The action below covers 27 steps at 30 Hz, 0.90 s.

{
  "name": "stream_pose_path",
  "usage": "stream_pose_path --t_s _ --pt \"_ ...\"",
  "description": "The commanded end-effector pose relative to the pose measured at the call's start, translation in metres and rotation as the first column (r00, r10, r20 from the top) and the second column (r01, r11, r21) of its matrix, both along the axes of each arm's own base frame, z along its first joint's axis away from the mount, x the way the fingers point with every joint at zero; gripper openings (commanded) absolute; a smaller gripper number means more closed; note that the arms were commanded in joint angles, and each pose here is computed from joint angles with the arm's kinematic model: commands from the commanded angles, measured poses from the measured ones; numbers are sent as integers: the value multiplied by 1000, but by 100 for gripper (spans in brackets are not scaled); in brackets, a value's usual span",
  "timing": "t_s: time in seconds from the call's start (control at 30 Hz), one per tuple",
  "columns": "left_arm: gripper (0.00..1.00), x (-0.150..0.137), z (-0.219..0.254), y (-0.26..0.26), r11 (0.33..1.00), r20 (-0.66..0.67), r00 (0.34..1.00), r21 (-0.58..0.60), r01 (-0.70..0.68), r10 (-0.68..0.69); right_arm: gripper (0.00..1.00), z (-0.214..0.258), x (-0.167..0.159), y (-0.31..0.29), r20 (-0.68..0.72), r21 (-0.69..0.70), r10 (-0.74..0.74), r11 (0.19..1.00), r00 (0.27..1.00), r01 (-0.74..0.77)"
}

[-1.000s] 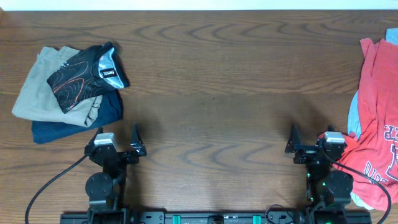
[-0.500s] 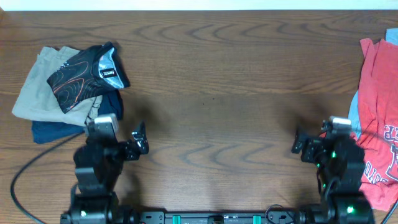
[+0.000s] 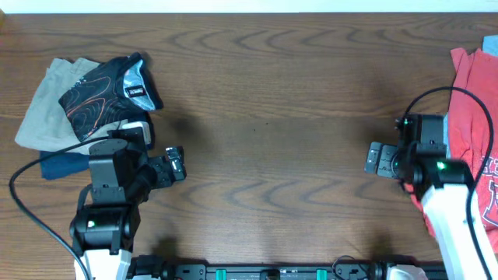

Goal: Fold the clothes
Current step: 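Move the right gripper to the red t-shirt and grasp its edge, then lift the red t-shirt with the right gripper and drag it toward center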

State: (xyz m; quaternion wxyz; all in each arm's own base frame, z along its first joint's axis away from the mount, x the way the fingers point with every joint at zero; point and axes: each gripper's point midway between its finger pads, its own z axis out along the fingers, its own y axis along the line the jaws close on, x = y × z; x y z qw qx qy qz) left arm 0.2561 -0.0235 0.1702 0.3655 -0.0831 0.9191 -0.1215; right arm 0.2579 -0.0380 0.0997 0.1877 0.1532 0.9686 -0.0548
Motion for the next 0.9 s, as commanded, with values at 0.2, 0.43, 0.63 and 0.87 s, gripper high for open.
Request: stream_pose_path --t_s 0.2,0.43,0.63,0.87 --pt "98 2 6 -1 1000 7 1000 -7 7 -7 99 -56 -15 -64 -168 -64 -403 915 900 398" --pt "98 3 6 -1 1000 6 1000 -7 7 -7 73 -86 -20 -70 -257 -91 -423 906 869 413" --pt "98 3 6 -1 1000 6 1000 -7 7 -7 55 -102 -24 -73 -285 -112 -429 903 857 415" --pt "98 3 6 -1 1000 7 1000 -7 7 -7 1 -94 -26 -77 -286 -96 -447 893 848 439"
